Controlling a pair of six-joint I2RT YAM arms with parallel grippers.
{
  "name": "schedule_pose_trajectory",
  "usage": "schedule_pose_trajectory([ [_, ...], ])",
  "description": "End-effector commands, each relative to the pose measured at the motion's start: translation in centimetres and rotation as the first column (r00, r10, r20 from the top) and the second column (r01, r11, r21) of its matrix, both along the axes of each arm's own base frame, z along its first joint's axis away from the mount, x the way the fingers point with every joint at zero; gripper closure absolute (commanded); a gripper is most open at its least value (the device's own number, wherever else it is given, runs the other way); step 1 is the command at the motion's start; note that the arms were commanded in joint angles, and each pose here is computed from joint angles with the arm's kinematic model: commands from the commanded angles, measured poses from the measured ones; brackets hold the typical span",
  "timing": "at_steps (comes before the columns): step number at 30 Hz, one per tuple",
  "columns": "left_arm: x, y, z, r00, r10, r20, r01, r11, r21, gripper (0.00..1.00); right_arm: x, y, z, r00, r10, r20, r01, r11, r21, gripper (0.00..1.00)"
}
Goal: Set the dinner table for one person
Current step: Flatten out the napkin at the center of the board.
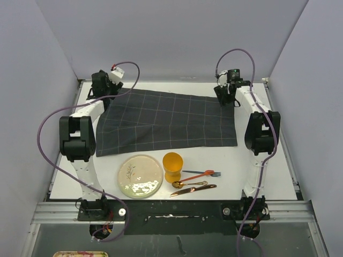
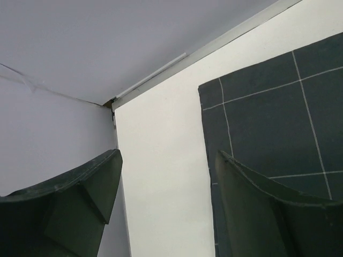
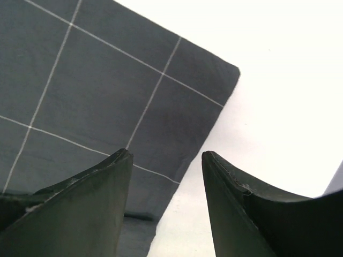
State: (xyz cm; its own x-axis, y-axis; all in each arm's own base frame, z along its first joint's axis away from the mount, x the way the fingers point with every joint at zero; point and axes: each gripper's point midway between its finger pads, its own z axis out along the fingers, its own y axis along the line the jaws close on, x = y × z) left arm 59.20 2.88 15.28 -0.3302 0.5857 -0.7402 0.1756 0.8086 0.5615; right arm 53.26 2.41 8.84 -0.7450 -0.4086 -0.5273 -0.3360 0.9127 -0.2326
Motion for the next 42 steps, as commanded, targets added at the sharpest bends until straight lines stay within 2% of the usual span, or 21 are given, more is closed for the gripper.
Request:
schedule_pose_trajectory([
  [1,1.9,0.5,-0.2,1.000,0.015,0.016,-0.015,0.999,-0.028,0.30,2.0,-1.9,2.0,0.995,-0.066,0.080,0.066,0.998,0.002,0.45],
  [9,2.7,-0.7,-1.9,0.998,-0.027,-0.057,0.020,0.994,-0.112,0.25,2.6,-3.2,1.8,0.990,-0.124,0.061,0.119,0.990,0.073,0.44],
  [16,4.0,0.1,-2.1,0.997,-0.036,-0.075,0.026,0.992,-0.127,0.24,3.0,-3.7,2.0,0.987,-0.150,0.063,0.141,0.982,0.124,0.44],
  [24,5.1,1.7,-4.5,0.974,-0.028,-0.225,-0.022,0.976,-0.218,0.23,3.4,-3.9,2.8,0.986,-0.154,0.068,0.141,0.977,0.162,0.45],
  [27,4.8,0.9,-4.4,0.960,-0.065,-0.271,-0.014,0.960,-0.280,0.31,3.5,-4.0,2.9,0.985,-0.157,0.067,0.143,0.973,0.182,0.45],
  [30,4.2,-0.5,-4.5,0.928,-0.139,-0.346,-0.001,0.928,-0.373,0.43,3.7,-4.3,3.0,0.984,-0.165,0.070,0.149,0.970,0.194,0.45],
  [33,4.0,-1.5,-3.6,0.910,-0.186,-0.370,0.015,0.908,-0.418,0.52,3.7,-4.5,3.1,0.983,-0.166,0.075,0.149,0.970,0.192,0.45],
  [37,4.3,-2.1,-2.7,0.919,-0.200,-0.340,0.039,0.904,-0.427,0.50,3.9,-4.5,3.1,0.983,-0.163,0.080,0.145,0.970,0.195,0.45],
  [42,4.3,-1.8,-4.6,0.908,-0.197,-0.369,0.026,0.907,-0.420,0.46,3.8,-4.4,2.9,0.985,-0.156,0.073,0.139,0.970,0.199,0.45],
])
